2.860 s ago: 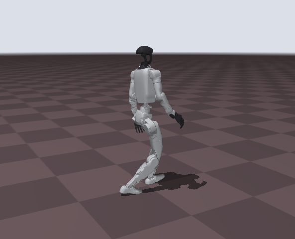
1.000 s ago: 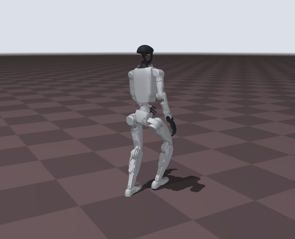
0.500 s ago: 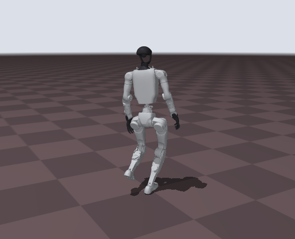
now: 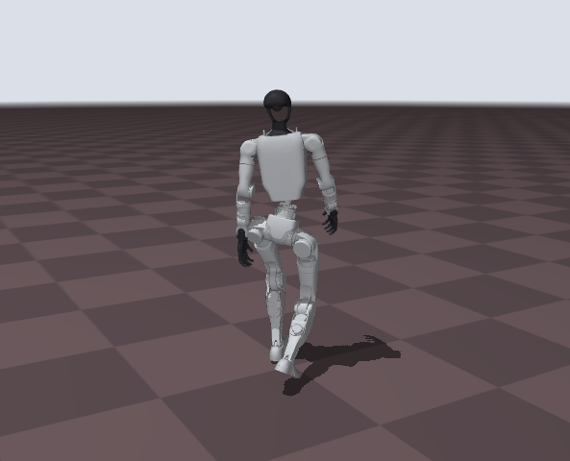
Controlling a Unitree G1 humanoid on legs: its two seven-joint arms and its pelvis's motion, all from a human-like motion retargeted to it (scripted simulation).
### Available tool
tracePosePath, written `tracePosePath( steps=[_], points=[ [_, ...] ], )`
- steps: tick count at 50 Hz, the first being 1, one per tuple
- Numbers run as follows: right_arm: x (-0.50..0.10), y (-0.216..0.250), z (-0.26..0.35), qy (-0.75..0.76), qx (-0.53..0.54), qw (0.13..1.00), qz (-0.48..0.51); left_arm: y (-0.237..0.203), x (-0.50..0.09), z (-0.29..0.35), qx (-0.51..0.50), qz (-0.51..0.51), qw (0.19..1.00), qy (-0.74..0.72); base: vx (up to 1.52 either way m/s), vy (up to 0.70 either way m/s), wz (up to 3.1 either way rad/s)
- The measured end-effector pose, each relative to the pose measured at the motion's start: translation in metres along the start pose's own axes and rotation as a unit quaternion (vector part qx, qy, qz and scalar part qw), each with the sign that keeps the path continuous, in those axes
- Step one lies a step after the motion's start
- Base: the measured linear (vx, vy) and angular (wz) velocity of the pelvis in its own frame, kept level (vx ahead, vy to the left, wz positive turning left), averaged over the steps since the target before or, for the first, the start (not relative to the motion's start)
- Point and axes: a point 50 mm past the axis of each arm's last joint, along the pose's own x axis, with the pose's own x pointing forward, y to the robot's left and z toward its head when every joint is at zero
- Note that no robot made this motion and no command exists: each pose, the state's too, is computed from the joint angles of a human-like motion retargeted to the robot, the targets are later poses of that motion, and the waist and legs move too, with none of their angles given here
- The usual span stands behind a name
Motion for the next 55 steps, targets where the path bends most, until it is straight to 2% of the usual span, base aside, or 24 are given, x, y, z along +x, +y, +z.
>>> tracePosePath(
  steps=[4, 9, 18, 24, 27, 32, 40, 49, 55],
  points=[
    [-0.009, 0.018, -0.03, 0.065, 0.019, 0.997, 0.047, 0.005, 0.006, 0.033, -0.004, 0.005, 0.999, -0.042, -0.01, 0.05, 0.42],
    [-0.026, 0.029, -0.067, 0.147, 0.022, 0.985, 0.083, 0.023, 0.007, 0.103, 0.008, 0.03, 0.989, -0.143, 0.0, 0.06, 0.26],
    [-0.065, 0.028, -0.124, 0.254, 0.032, 0.964, 0.073, 0.052, -0.027, 0.231, 0.027, 0.08, 0.934, -0.348, 0.01, 0.0, 0.54],
    [-0.081, 0.032, -0.141, 0.285, 0.047, 0.955, 0.072, 0.049, -0.046, 0.263, 0.053, 0.078, 0.904, -0.416, -0.01, -0.03, 0.58],
    [-0.083, 0.033, -0.143, 0.287, 0.053, 0.954, 0.07, 0.04, -0.043, 0.255, 0.058, 0.061, 0.908, -0.411, -0.01, -0.05, 0.59],
    [-0.071, 0.03, -0.129, 0.259, 0.061, 0.963, 0.051, 0.02, -0.018, 0.2, 0.063, 0.022, 0.942, -0.328, -0.02, -0.06, 0.46],
    [-0.019, -0.004, -0.058, 0.128, 0.03, 0.991, -0.011, 0.0, 0.004, 0.101, 0.091, -0.03, 0.982, -0.162, -0.04, -0.04, 0.54],
    [0.017, -0.035, 0.033, -0.021, -0.006, 0.998, -0.054, -0.005, 0.002, 0.023, 0.024, -0.04, 0.998, -0.045, 0.0, 0.01, 0.62],
    [0.021, -0.035, 0.053, -0.056, -0.023, 0.997, -0.04, -0.011, 0.0, 0.007, -0.013, -0.043, 0.999, -0.012, 0.01, 0.06, 0.78]
  ],
)
